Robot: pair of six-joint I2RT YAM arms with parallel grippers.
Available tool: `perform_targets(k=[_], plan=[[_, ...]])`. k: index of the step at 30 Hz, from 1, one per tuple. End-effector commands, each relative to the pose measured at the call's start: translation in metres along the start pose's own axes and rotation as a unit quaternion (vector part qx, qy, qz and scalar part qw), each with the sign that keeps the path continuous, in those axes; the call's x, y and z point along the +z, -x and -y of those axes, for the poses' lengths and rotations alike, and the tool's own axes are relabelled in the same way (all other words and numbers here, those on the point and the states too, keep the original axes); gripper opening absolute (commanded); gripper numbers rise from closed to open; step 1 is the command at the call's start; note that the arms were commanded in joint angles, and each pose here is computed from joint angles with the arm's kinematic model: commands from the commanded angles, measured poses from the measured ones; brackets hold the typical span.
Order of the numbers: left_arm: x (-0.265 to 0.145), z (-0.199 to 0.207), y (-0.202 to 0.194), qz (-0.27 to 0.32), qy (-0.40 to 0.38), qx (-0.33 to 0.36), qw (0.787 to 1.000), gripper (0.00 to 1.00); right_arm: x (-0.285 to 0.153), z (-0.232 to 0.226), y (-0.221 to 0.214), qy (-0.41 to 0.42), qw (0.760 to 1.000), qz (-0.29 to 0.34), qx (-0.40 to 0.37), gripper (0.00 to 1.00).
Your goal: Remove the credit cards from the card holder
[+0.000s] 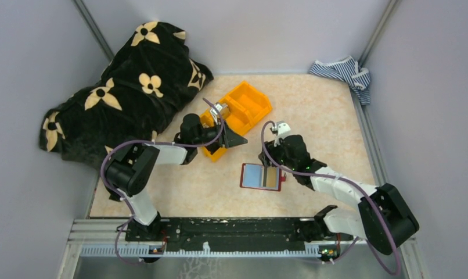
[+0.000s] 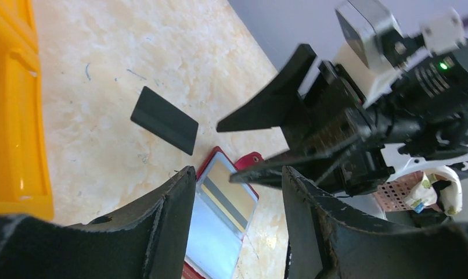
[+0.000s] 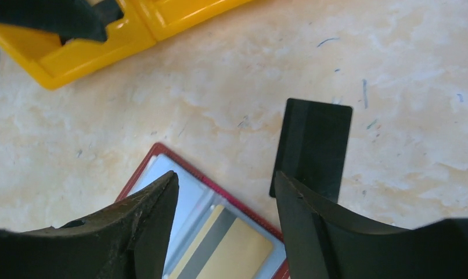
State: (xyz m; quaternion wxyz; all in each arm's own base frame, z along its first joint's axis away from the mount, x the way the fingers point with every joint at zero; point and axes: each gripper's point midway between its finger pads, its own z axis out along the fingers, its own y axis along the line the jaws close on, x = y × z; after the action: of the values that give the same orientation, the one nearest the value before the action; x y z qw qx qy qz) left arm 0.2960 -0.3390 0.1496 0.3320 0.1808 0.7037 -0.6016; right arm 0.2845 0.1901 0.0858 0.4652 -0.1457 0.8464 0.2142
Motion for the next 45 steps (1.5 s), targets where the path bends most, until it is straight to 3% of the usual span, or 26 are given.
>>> perform_targets(k=[1, 10, 16, 29, 36, 45], plan=[[-0.001, -0.006, 0.001, -0.003, 0.027, 0.009, 1.000, 0.62, -0.012, -0.015, 0.005, -0.005, 0.998, -0.009, -0.067, 0.63], [0.001, -0.009, -0.039, -0.066, 0.077, 0.018, 0.995, 0.63, -0.028, -0.026, -0.037, -0.026, 0.997, -0.063, -0.044, 0.63], [-0.001, -0.003, -0.045, -0.070, 0.070, 0.003, 0.995, 0.63, -0.027, -0.041, -0.057, -0.053, 0.990, -0.114, -0.065, 0.66], [-0.013, 0.011, -0.046, -0.060, 0.062, 0.010, 0.996, 0.63, -0.032, -0.025, -0.072, -0.166, 0.973, -0.157, 0.020, 0.71], [-0.019, 0.019, -0.046, -0.053, 0.055, 0.019, 0.997, 0.63, -0.028, -0.024, -0.101, -0.184, 0.958, -0.221, 0.021, 0.70], [-0.028, 0.022, -0.052, -0.051, 0.057, 0.026, 0.997, 0.63, -0.025, -0.020, -0.113, -0.224, 0.942, -0.247, 0.044, 0.58]])
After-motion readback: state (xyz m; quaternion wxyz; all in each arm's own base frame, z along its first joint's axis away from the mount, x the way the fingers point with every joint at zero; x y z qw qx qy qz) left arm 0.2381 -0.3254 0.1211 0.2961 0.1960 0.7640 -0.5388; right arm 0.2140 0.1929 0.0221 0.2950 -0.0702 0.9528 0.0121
